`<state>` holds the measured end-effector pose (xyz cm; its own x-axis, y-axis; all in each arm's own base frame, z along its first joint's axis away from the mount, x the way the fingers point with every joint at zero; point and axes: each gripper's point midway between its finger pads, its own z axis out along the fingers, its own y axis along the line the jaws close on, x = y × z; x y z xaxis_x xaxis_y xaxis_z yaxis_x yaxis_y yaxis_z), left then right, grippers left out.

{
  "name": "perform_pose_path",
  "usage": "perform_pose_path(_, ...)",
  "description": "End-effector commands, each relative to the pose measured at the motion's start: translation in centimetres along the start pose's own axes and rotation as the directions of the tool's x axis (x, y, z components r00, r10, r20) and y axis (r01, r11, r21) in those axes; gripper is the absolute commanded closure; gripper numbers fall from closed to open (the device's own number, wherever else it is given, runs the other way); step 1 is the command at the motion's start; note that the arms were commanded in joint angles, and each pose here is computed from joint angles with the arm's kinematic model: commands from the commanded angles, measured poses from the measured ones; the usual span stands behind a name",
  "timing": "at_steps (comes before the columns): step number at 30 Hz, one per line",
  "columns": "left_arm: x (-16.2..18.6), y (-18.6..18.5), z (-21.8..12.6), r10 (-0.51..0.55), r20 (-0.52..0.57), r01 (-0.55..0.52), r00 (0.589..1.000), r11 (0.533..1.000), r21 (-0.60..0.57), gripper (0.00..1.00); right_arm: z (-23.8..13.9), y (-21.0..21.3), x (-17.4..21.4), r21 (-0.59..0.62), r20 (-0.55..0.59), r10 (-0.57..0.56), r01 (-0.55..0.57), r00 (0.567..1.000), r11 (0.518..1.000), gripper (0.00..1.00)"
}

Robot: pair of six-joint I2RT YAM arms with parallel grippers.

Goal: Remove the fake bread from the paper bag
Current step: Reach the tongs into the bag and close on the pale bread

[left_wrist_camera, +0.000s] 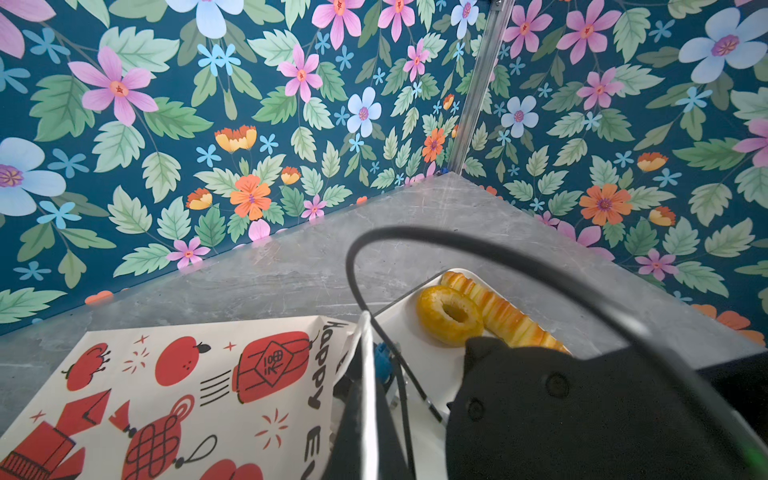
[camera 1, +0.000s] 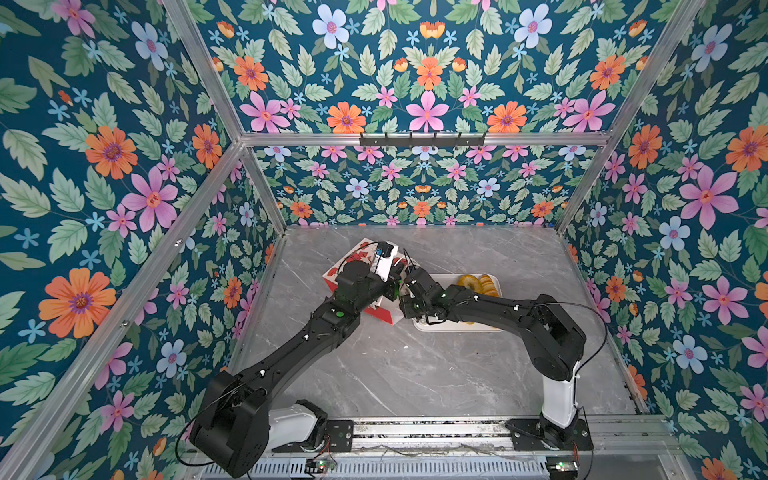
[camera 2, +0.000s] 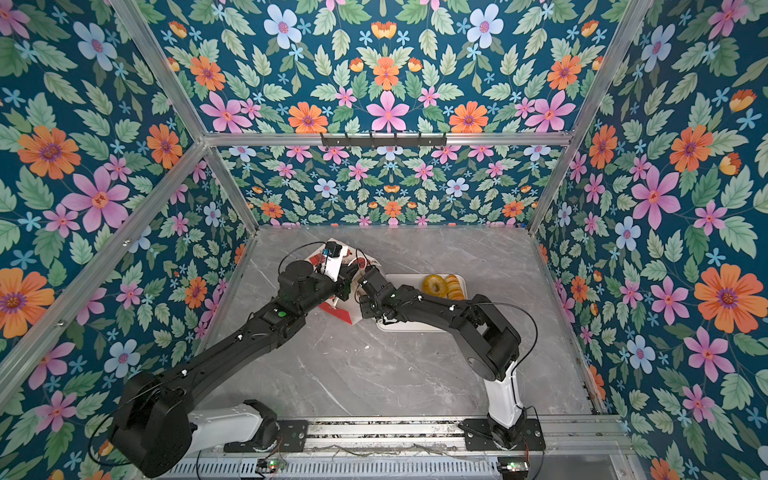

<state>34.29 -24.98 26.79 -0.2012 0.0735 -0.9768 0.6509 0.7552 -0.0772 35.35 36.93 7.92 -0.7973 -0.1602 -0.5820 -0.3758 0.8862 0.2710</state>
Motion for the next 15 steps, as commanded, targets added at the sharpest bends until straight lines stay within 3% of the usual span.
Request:
perform_pose_path(1,-0.7,-0.3,0.0,-0.004,0.021,0.003,1.000,1.000,0.016,1.00,0.1,0.8,-1.4,-0.038,0.062,0.009,-0.007,0.998,0.999,0.56)
perform_pose_path(15,-1.3,-0.5,-0.1,-0.006,0.034,0.005,0.999,1.000,0.024,1.00,1.5,1.4,-3.3,-0.044,0.096,0.012,-0.008,0.995,0.999,0.57)
